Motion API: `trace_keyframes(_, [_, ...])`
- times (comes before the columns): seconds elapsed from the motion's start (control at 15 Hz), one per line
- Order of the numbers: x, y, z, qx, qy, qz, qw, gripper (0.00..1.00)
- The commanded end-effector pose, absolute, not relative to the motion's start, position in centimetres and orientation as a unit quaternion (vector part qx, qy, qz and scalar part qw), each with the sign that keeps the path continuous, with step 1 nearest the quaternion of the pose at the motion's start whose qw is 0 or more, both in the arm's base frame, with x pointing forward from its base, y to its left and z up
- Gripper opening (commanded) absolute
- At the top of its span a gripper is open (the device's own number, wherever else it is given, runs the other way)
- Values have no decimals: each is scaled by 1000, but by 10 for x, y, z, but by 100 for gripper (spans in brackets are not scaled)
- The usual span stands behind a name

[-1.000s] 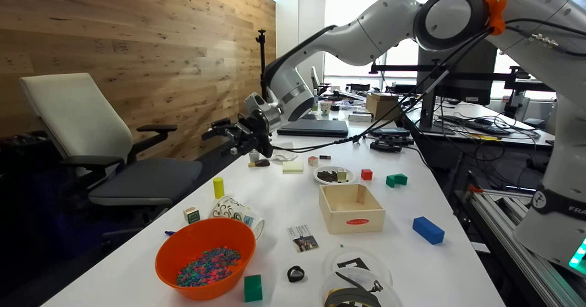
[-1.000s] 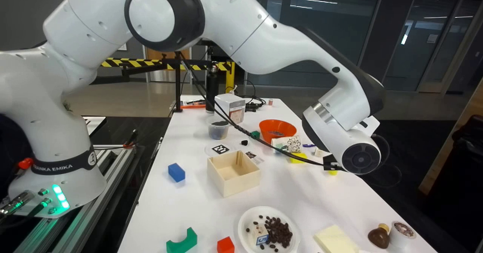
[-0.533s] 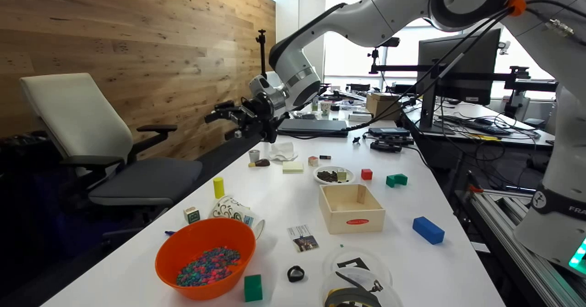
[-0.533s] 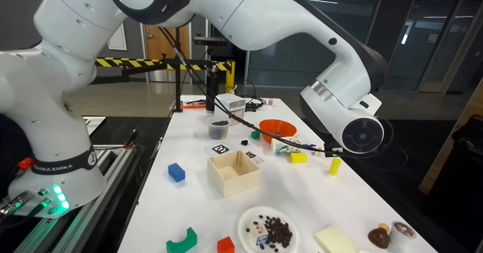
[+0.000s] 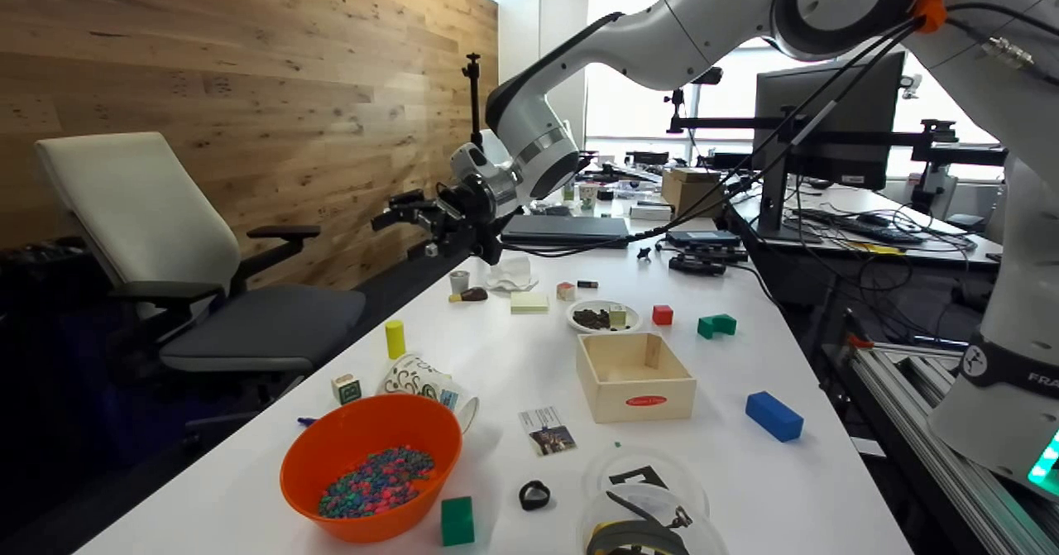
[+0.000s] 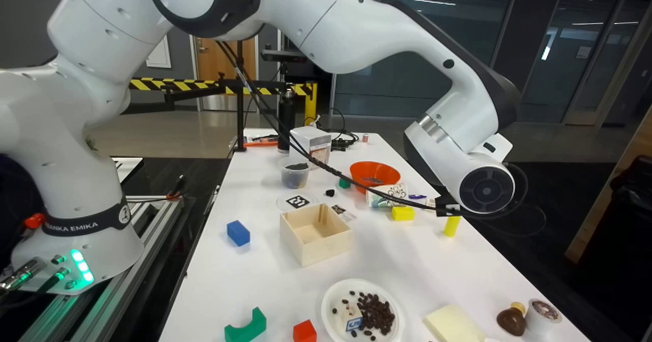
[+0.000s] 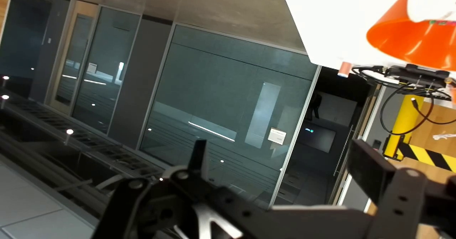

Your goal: Put the right yellow block upright

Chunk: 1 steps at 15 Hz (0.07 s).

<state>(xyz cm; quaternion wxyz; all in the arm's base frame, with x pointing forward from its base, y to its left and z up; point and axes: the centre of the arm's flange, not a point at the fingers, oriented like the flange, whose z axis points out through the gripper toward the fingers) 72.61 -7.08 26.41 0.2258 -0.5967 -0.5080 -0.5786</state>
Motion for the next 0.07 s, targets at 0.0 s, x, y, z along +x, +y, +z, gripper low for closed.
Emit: trace_keyframes(0.0, [726,-71,264,-597,-508,-579,226,100])
